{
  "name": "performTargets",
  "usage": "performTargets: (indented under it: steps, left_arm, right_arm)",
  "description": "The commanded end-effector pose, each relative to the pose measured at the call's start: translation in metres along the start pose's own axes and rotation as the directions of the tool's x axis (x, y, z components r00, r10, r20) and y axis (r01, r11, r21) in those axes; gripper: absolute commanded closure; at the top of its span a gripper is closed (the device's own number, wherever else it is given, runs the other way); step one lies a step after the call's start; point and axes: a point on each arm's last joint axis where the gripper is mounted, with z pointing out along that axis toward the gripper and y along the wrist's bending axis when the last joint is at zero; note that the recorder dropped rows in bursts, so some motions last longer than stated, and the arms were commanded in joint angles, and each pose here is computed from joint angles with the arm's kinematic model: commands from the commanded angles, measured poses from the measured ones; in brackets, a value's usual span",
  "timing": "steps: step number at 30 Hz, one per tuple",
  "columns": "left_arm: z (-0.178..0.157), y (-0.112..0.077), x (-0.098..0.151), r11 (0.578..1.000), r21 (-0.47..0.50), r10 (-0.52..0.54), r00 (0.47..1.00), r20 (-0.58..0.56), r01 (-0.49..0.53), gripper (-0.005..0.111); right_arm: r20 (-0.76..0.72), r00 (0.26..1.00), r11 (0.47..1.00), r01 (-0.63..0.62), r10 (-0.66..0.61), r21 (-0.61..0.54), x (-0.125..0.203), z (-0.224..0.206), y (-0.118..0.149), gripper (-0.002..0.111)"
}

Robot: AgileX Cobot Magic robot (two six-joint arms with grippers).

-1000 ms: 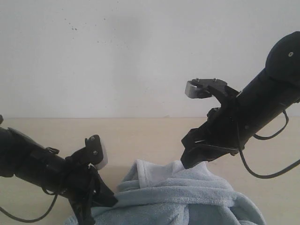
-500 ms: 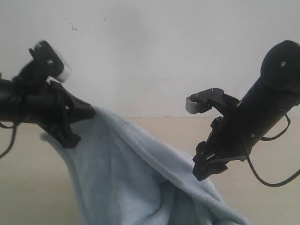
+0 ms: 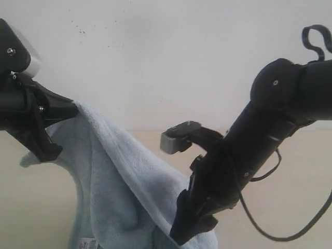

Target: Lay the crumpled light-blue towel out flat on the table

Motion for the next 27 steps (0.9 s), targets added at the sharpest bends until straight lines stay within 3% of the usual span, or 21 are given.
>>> performTargets:
  steps: [1,4,7,14,18,20,22,24,27]
  left_arm:
    - [-0.002,0.003,0.0,0.999,-0.039,-0.01,1.0,0.002,0.01,0.103]
    - [-0.002,0.003,0.0,0.999,-0.039,-0.01,1.0,0.002,0.01,0.103]
    - [-0.002,0.003,0.0,0.999,-0.039,-0.01,1.0,0.002,0.01,0.103]
    - [-0.002,0.002,0.0,0.999,-0.037,-0.01,1.0,0.002,0.01,0.103]
    - [-0.002,0.002,0.0,0.999,-0.037,-0.01,1.0,0.002,0.01,0.103]
    - [-0.002,0.002,0.0,0.999,-0.037,-0.01,1.0,0.002,0.01,0.103]
    - [-0.002,0.002,0.0,0.999,-0.037,-0.01,1.0,0.002,0.01,0.103]
    - [-0.002,0.002,0.0,0.999,-0.037,-0.01,1.0,0.002,0.01,0.103]
    - [-0.002,0.002,0.0,0.999,-0.037,-0.01,1.0,0.002,0.01,0.103]
  right_arm:
    - [-0.108,0.993,0.999,0.04,-0.039,0.002,-0.003,0.015,0.032,0.048]
    - [-0.223,0.972,0.975,0.114,-0.07,0.191,0.0,0.02,0.033,0.048]
    - [-0.204,0.979,0.947,0.067,-0.001,0.315,-0.002,0.022,0.028,0.048]
    - [-0.216,0.976,0.976,0.04,0.007,0.214,0.009,0.042,0.037,0.048]
    - [-0.212,0.977,0.973,0.053,-0.005,0.225,0.022,0.056,0.038,0.049]
    - [-0.202,0.979,0.969,0.037,0.014,0.246,0.028,0.06,0.035,0.059]
    - [-0.205,0.977,0.958,0.013,0.048,0.285,0.032,0.062,0.032,0.078]
    - [-0.223,0.972,0.946,0.008,0.068,0.324,0.034,0.06,0.029,0.105]
    - [-0.23,0.969,0.917,0.009,0.091,0.399,0.036,0.055,0.023,0.107]
